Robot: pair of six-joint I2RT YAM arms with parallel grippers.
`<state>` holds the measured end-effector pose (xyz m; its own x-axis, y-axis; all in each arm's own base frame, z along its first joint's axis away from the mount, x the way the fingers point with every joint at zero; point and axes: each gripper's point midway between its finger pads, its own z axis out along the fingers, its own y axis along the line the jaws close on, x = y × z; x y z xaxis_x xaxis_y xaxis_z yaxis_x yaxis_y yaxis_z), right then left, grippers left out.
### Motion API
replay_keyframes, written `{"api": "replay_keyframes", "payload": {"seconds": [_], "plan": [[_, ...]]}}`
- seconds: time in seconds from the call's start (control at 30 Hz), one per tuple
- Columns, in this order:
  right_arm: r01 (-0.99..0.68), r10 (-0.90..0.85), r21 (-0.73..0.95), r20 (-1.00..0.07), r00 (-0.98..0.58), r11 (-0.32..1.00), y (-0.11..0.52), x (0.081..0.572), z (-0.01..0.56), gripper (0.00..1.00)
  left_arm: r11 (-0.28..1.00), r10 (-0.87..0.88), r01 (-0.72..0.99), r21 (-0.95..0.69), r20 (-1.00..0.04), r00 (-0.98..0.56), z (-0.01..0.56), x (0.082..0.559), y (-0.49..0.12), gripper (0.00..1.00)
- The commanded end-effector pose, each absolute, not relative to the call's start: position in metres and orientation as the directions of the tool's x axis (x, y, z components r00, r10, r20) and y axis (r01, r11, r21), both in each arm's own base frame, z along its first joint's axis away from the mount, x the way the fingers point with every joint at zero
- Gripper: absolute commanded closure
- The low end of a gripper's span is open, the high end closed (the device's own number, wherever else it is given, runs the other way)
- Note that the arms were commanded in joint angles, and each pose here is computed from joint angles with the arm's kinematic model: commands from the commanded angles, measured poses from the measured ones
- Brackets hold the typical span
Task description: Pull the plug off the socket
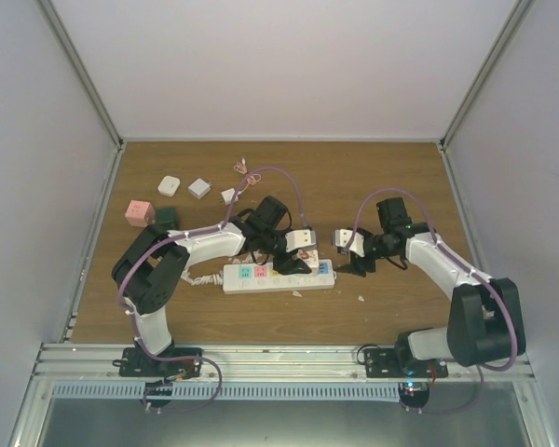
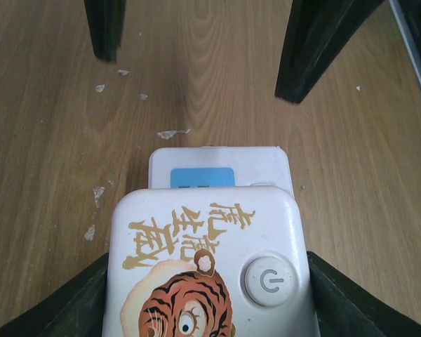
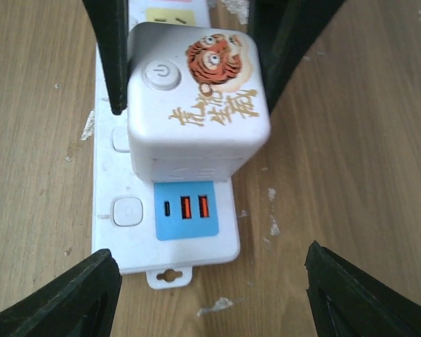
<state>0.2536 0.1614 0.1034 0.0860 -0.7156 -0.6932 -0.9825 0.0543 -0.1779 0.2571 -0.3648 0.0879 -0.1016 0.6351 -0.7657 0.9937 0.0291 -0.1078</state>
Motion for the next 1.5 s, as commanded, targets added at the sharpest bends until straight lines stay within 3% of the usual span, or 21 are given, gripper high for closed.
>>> {"api": "replay_keyframes", "payload": {"seconds": [0.0, 0.6, 1.47], "plan": [[-0.985, -0.718, -0.174, -0.685, 0.126, -0.006, 0.174, 0.247, 0.091, 0.29, -0.033, 0.539, 0.999, -0.037, -0.842, -0.014, 0.129, 0.260, -0.380, 0.74], [-0.995, -0.828, -0.094, -0.556, 0.065, -0.015, 0.179, 0.236, 0.024, 0.48, -0.048, 0.505, 0.999, 0.010, -0.862, 0.033, 0.134, 0.253, -0.376, 0.82], [-0.998, -0.834, -0.069, -0.551, 0.034, 0.005, 0.174, 0.233, 0.019, 0.51, -0.015, 0.455, 1.000, 0.011, -0.890, 0.016, 0.169, 0.270, -0.358, 0.84]]}}
